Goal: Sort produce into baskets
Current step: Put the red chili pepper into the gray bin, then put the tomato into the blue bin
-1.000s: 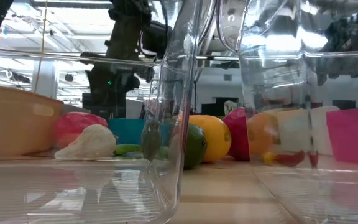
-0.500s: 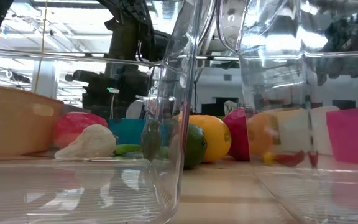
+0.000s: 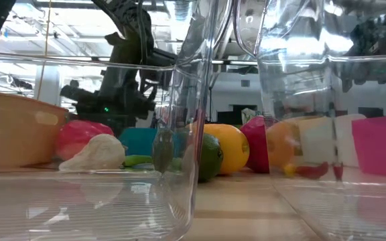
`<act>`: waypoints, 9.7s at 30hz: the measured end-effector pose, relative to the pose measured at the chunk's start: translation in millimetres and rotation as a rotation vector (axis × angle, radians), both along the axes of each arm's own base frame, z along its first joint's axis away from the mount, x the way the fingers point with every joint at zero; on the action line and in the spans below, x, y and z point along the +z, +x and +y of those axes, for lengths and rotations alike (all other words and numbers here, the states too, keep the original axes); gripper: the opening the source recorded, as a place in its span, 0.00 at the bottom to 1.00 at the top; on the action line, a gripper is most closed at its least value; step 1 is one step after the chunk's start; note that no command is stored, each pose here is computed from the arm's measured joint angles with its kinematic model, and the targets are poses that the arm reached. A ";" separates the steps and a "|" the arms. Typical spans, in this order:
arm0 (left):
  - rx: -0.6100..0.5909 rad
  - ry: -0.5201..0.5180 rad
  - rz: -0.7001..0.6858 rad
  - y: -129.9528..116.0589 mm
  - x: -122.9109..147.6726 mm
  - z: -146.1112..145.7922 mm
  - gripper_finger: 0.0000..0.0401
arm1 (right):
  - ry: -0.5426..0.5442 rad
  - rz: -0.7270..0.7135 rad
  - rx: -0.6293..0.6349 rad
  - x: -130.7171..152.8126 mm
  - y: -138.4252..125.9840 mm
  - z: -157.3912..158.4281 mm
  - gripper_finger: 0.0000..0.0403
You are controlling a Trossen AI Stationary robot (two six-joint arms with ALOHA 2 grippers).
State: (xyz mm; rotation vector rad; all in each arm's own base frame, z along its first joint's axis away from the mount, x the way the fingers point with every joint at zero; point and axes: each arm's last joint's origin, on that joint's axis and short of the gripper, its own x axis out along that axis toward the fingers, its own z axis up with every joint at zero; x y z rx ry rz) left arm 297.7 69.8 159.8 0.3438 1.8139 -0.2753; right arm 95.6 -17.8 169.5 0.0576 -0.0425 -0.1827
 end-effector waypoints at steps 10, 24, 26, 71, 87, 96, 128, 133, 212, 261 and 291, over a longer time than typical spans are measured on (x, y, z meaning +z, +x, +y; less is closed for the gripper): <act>0.012 0.056 -0.001 -1.6 -3.5 1.0 0.68 | 0.000 0.000 0.000 0.0 0.0 0.0 0.11; 0.001 0.125 0.002 -0.6 -5.5 3.6 0.68 | 0.000 0.000 0.000 0.0 0.0 0.0 0.11; -0.006 0.157 -0.004 0.4 -5.5 4.7 0.68 | 0.000 0.000 0.000 0.0 0.0 0.0 0.11; 0.055 0.115 -0.060 25.0 66.0 7.0 0.27 | 0.000 0.000 0.000 0.0 0.0 0.0 0.11; 0.378 0.102 -0.255 -33.2 144.5 -20.4 0.27 | 0.000 0.000 0.000 -0.1 0.0 0.0 0.11; 0.562 0.120 -0.291 -97.2 123.2 -39.2 0.27 | 0.000 0.000 0.000 0.0 0.0 0.0 0.11; 0.747 -0.150 -0.277 -132.9 79.6 -37.2 0.78 | 0.000 0.000 0.000 -0.1 0.0 0.0 0.11; 0.783 -0.217 -0.328 -128.3 92.5 -31.9 0.81 | 0.000 0.000 0.000 0.0 0.0 0.0 0.11; 0.317 0.028 -0.531 -25.3 22.9 -143.6 0.98 | 0.001 0.004 0.000 -0.4 0.0 0.0 0.11; 0.276 0.117 -0.726 31.1 112.9 -67.9 0.75 | 0.001 0.006 0.000 -0.6 0.0 0.0 0.11; 0.711 0.172 -1.000 -3.3 137.4 127.7 0.76 | 0.001 0.006 -0.001 -0.6 0.0 0.0 0.11</act>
